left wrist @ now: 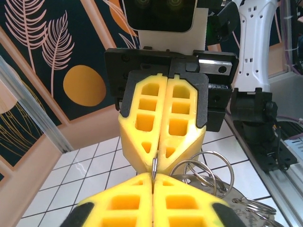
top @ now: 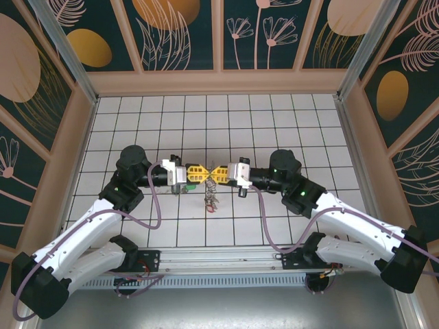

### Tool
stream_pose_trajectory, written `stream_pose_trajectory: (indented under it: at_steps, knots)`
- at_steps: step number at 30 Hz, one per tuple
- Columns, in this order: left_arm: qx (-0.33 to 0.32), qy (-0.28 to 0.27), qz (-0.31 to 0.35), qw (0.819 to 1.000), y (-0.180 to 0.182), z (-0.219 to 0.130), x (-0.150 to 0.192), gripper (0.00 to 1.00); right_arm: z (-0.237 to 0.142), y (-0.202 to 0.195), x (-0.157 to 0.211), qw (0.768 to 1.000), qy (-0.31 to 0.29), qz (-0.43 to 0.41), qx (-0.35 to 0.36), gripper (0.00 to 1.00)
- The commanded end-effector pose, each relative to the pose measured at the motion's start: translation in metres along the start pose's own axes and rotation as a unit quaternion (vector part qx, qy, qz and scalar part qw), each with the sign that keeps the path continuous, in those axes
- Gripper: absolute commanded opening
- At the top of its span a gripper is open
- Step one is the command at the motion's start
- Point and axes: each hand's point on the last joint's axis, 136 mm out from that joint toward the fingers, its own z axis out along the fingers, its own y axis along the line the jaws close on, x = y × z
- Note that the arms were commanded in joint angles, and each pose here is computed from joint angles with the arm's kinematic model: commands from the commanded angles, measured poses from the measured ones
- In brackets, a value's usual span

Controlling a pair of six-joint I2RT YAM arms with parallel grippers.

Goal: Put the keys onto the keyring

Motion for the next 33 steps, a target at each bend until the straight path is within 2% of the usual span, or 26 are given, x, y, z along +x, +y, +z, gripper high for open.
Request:
stream_pose_trajectory:
  at_steps: [1,6,8,11,13,15,19,20,22,24,28,29,32,33]
  knots:
    - [-0.016,0.005,0.012,1.0,0.001,-0.003,-0.008,0.24,-0.008,-0.011,-0.008,0.999,-0.012,-0.032,0.042,0.0]
    - [-0.065,0.05,0.002,0.997,0.005,-0.017,-0.001,0.42,-0.015,-0.011,0.004,0.997,0.023,-0.051,0.055,0.0]
    - [-0.09,0.063,-0.015,0.994,0.008,-0.023,0.001,0.55,-0.019,-0.01,0.005,0.996,0.03,-0.063,0.059,0.0]
    - [-0.148,0.075,-0.071,0.984,0.02,-0.033,0.006,0.64,-0.024,-0.009,0.007,0.993,0.04,-0.092,0.064,0.0]
    - [-0.198,0.081,-0.143,0.966,0.031,-0.04,0.014,0.75,-0.025,-0.006,0.012,0.99,0.059,-0.117,0.052,0.0]
    - [-0.251,0.102,-0.216,0.938,0.042,-0.05,0.03,0.82,-0.027,-0.003,0.017,0.986,0.081,-0.142,0.042,0.0]
    - [-0.285,0.147,-0.298,0.899,0.041,-0.058,0.058,0.83,-0.036,0.013,0.027,0.97,0.094,-0.226,0.008,0.0]
    - [-0.305,0.154,-0.321,0.883,0.043,-0.062,0.07,0.8,-0.037,0.013,0.027,0.968,0.093,-0.232,0.01,0.0]
    - [-0.356,0.177,-0.368,0.841,0.045,-0.074,0.102,0.69,-0.039,0.014,0.022,0.966,0.092,-0.241,0.007,0.0]
    - [-0.399,0.196,-0.425,0.789,0.043,-0.083,0.134,0.65,-0.042,0.021,0.025,0.963,0.099,-0.249,-0.017,0.0]
    - [-0.414,0.214,-0.509,0.724,0.034,-0.081,0.169,0.62,-0.047,0.027,0.032,0.954,0.117,-0.274,-0.033,0.0]
    - [-0.422,0.224,-0.523,0.706,0.031,-0.083,0.178,0.61,-0.048,0.026,0.033,0.951,0.12,-0.282,-0.03,0.0]
    - [-0.431,0.257,-0.547,0.67,0.023,-0.086,0.195,0.61,-0.049,0.024,0.031,0.949,0.124,-0.289,-0.027,0.0]
    - [-0.44,0.269,-0.558,0.651,0.02,-0.09,0.201,0.57,-0.049,0.023,0.031,0.948,0.127,-0.289,-0.028,0.0]
